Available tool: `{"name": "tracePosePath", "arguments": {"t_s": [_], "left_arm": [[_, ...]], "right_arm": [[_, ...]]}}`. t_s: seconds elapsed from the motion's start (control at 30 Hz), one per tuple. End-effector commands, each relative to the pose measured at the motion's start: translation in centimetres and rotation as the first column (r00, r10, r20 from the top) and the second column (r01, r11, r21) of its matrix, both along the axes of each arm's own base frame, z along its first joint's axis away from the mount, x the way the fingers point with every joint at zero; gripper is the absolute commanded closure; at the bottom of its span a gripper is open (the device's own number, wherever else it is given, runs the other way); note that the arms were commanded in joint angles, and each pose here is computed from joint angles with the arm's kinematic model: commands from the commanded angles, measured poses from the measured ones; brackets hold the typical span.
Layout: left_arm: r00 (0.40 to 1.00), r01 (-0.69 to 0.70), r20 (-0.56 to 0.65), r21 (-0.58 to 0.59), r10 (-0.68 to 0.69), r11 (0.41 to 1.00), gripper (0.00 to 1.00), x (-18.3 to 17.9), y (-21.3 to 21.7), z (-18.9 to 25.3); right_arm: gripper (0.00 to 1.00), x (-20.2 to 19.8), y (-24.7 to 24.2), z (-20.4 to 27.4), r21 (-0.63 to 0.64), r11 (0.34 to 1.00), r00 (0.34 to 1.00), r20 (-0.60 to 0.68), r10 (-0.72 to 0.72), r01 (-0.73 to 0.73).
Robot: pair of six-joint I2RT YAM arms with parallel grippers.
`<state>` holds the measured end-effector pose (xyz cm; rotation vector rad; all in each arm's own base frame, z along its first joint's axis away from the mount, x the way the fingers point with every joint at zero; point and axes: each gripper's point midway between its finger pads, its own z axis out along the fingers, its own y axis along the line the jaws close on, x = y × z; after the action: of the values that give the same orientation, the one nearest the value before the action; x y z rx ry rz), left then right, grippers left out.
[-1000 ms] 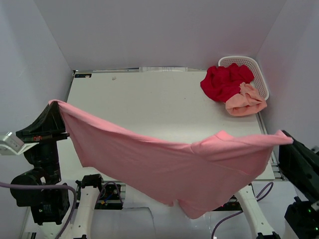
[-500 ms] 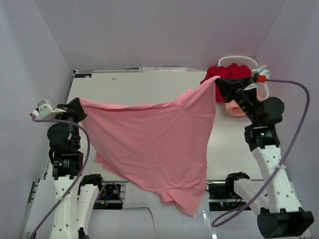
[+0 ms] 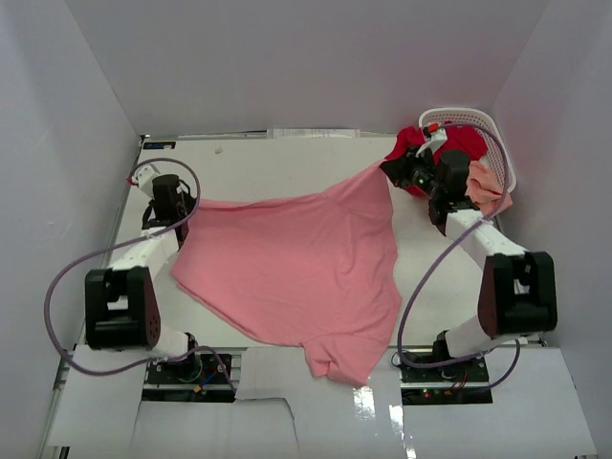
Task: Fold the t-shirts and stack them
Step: Flatten out the tshirt
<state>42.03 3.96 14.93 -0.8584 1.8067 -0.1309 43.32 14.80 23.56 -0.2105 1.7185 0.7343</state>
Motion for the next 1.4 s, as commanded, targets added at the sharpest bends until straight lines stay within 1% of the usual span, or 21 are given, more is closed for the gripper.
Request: {"name": "tracePosePath", "arguments": {"t_s": [0.0, 0.1, 0.13, 0.17, 0.2, 0.23, 0.27, 0.3, 0.37, 0.53, 0.57, 0.6, 0.67, 0.77, 0.87, 0.9, 0.93, 1.0, 1.07, 1.23, 1.37], "left_arm": [[0.999, -0.032, 0.015, -0.041, 0.033, 0.999, 1.00, 3.8, 0.2, -0.8], [1.000, -0.026, 0.001, -0.038, 0.026, 0.999, 1.00, 6.4, 0.2, -1.7], [0.999, -0.029, -0.034, -0.038, 0.027, 0.999, 1.00, 7.1, 0.3, -3.5], [0.999, -0.026, -0.019, -0.034, 0.025, 0.999, 1.00, 8.2, 0.3, -3.0], [0.999, -0.024, -0.047, -0.032, 0.023, 0.999, 1.00, 8.7, 0.3, -4.4], [0.999, -0.020, -0.051, -0.034, 0.019, 0.999, 1.00, 9.2, 0.3, -4.7], [0.998, -0.016, -0.053, -0.033, 0.014, 0.999, 1.00, 9.7, 0.2, -4.9], [0.999, -0.012, -0.034, -0.032, 0.010, 0.999, 1.00, 10.7, 0.2, -4.2], [0.999, -0.005, -0.046, -0.028, 0.004, 1.000, 1.00, 11.5, 0.1, -5.0], [1.000, -0.014, -0.014, -0.001, 0.014, 1.000, 1.00, 13.3, 1.0, -3.7], [1.000, -0.013, -0.013, 0.000, 0.013, 1.000, 1.00, 13.5, 1.1, -3.6], [1.000, -0.013, -0.008, 0.004, 0.013, 1.000, 1.00, 13.6, 1.2, -3.4], [1.000, -0.028, -0.007, 0.011, 0.028, 1.000, 1.00, 13.7, 1.7, -3.1], [0.998, -0.052, -0.026, 0.017, 0.053, 0.998, 1.00, 13.5, 2.3, -3.2], [0.997, -0.073, -0.039, 0.018, 0.073, 0.997, 1.00, 13.0, 3.1, -3.3], [0.996, -0.079, -0.043, 0.016, 0.079, 0.997, 1.00, 12.8, 3.3, -3.2], [0.995, -0.092, -0.048, 0.013, 0.093, 0.996, 1.00, 12.6, 3.8, -3.4], [0.993, -0.103, -0.056, 0.011, 0.103, 0.995, 1.00, 12.3, 4.3, -3.4], [0.991, -0.116, -0.068, 0.013, 0.116, 0.993, 1.00, 12.0, 4.8, -3.6], [0.990, -0.120, -0.072, 0.009, 0.120, 0.993, 1.00, 11.8, 5.4, -3.7], [0.992, -0.106, -0.067, 0.007, 0.107, 0.994, 1.00, 11.9, 5.3, -3.6]], "right_arm": [[0.92, 4.5, 0.9, -0.2, 0.013, 0.999, 0.999, 0.019, 0.032, -0.032], [0.92, 7.8, 1.8, -0.4, 0.014, 0.997, 0.997, -0.010, 0.070, -0.070], [0.92, 9.1, 2.0, -3.9, 0.007, 0.997, 0.992, -0.101, 0.072, -0.071], [0.92, 10.6, 2.3, -2.5, 0.012, 0.997, 0.994, -0.074, 0.079, -0.078], [0.92, 11.5, 2.4, -5.6, 0.012, 0.997, 0.986, -0.150, 0.078, -0.077], [0.92, 12.2, 2.6, -6.3, 0.010, 0.997, 0.982, -0.173, 0.081, -0.080], [0.92, 14.0, 2.8, -4.7, 0.006, 0.997, 0.987, -0.141, 0.080, -0.080], [0.92, 15.0, 2.9, -7.3, -0.003, 0.997, 0.978, -0.195, 0.080, -0.082], [0.92, 16.6, 3.1, -8.3, -0.013, 0.996, 0.971, -0.222, 0.087, -0.092], [0.92, 18.1, 3.6, -10.4, -0.011, 0.993, 0.955, -0.277, 0.108, -0.116], [0.92, 17.6, 3.6, -13.9, -0.011, 0.993, 0.915, -0.389, 0.105, -0.119], [0.92, 18.5, 3.9, -12.7, -0.004, 0.992, 0.921, -0.371, 0.116, -0.127], [0.92, 18.4, 4.4, -14.8, 0.012, 0.989, 0.897, -0.419, 0.142, -0.151], [0.92, 18.1, 5.3, -15.5, 0.040, 0.981, 0.887, -0.422, 0.189, -0.189], [0.75, 18.1, 5.5, -14.8, 0.039, 0.978, 0.895, -0.399, 0.201, -0.203], [0.53, 18.3, 5.3, -14.4, 0.031, 0.980, 0.901, -0.389, 0.192, -0.195], [0.44, 18.4, 4.9, -14.5, 0.010, 0.983, 0.907, -0.385, 0.171, -0.182], [0.32, 18.4, 4.5, -12.9, -0.018, 0.987, 0.922, -0.359, 0.144, -0.161], [0.24, 17.9, 3.8, -12.1, -0.051, 0.990, 0.930, -0.351, 0.108, -0.134], [0.24, 16.6, 2.4, -13.5, -0.128, 0.987, 0.905, -0.423, 0.036, -0.099], [0.28, 15.3, 2.6, -14.9, -0.179, 0.975, 0.891, -0.452, 0.037, -0.131]]}}
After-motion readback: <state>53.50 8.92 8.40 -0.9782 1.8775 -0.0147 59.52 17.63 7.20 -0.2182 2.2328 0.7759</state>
